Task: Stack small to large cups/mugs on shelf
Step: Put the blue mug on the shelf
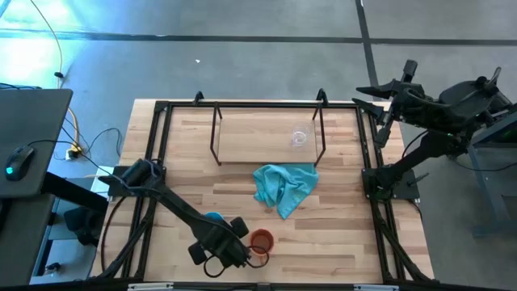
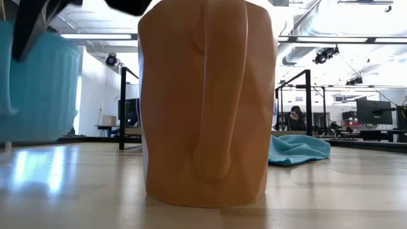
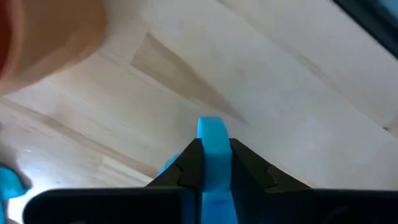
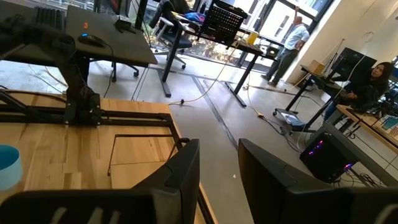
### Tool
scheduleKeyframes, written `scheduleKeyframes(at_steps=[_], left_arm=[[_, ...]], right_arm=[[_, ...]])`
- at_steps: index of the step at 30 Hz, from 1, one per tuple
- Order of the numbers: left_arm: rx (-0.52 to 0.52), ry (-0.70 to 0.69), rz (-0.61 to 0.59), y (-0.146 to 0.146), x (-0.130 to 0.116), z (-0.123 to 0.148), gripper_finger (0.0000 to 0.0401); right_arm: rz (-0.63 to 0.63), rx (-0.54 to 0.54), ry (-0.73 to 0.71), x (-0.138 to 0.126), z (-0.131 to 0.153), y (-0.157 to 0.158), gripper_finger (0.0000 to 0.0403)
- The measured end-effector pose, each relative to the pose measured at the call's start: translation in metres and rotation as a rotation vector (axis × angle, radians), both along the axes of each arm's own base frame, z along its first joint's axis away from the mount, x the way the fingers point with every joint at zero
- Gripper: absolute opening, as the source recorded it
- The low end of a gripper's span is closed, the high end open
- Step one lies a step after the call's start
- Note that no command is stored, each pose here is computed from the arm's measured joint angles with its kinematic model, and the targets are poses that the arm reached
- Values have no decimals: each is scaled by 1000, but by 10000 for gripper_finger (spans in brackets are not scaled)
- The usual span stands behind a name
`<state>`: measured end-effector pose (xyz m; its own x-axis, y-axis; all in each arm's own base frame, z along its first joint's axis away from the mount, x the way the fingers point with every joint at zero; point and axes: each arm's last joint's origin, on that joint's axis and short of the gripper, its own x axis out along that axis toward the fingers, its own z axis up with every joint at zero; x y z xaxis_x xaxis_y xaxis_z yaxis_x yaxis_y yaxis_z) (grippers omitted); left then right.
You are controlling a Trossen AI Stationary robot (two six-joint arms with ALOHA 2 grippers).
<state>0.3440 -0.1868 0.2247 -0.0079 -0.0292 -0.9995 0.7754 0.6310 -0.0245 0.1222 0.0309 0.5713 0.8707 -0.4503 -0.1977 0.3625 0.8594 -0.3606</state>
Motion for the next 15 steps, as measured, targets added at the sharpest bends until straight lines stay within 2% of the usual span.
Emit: scheduleKeyframes(at_steps=[7, 15], left_arm=[[-55, -51, 40, 22, -5, 33, 39], [15, -99, 81, 60, 4, 73, 39]], right_arm=[[22, 7, 3, 0, 0, 1, 101], [33, 10, 5, 1, 0, 1, 101]])
